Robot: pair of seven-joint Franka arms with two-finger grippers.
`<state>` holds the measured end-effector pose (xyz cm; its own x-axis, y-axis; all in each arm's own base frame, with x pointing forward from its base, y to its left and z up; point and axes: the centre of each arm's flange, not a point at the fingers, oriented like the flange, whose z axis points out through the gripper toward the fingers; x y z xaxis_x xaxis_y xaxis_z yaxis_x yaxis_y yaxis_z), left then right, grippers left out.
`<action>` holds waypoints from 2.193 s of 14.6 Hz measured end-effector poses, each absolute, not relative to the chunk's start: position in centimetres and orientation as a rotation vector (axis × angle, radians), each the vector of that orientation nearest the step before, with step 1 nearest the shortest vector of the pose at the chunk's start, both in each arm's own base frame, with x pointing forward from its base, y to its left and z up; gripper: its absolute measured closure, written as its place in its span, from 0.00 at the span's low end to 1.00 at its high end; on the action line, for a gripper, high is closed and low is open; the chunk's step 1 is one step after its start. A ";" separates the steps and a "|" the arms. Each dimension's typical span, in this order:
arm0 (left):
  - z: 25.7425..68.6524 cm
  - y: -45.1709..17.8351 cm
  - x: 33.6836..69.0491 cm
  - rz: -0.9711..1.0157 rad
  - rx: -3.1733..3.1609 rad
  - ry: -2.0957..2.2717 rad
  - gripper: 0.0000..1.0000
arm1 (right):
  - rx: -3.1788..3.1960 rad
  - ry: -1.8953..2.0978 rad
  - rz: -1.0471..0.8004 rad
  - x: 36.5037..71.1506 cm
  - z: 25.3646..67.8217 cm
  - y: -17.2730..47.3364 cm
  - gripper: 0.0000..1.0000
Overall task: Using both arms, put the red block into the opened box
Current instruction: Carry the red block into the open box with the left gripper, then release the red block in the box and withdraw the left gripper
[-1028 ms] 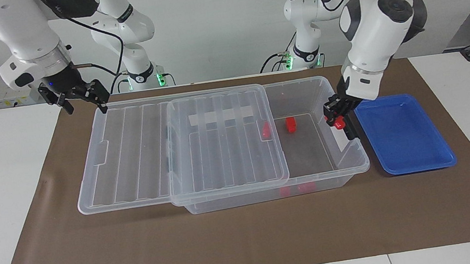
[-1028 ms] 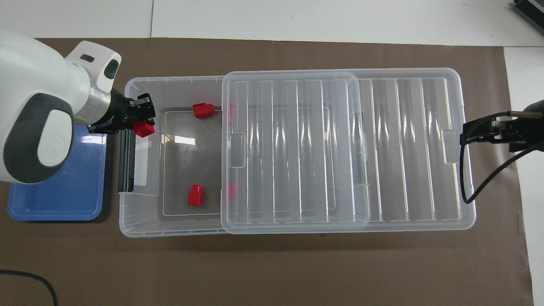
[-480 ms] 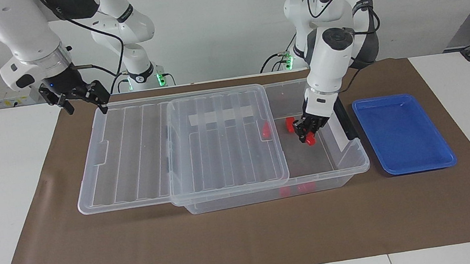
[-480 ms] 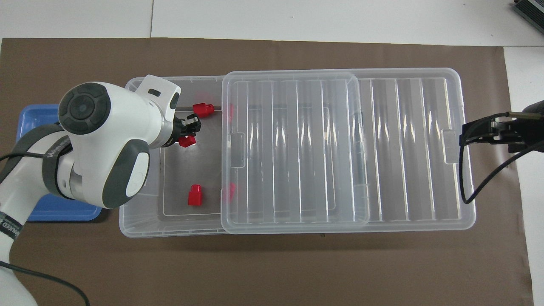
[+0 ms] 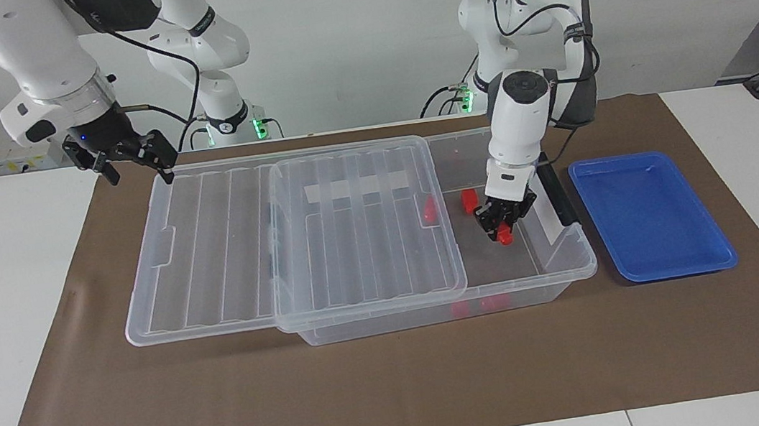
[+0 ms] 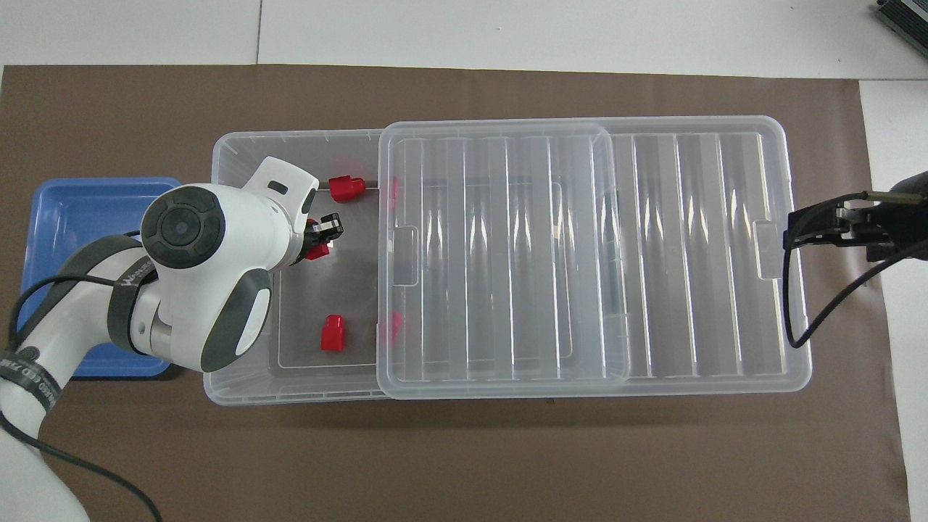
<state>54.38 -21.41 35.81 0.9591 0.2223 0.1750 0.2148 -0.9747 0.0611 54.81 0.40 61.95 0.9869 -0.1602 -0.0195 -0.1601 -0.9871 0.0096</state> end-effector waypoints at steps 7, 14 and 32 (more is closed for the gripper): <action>31.9 -21.7 54.8 0.266 3.093 0.303 0.66 | 3.125 -0.267 0.012 55.2 61.9 -0.1 0.00; 30.4 -21.5 55.1 0.307 3.068 0.302 0.66 | 3.124 -0.266 0.005 55.1 61.7 -0.7 0.00; 29.6 -21.1 54.9 0.296 3.073 0.310 0.00 | 3.109 -0.388 0.173 56.6 57.0 -5.8 0.62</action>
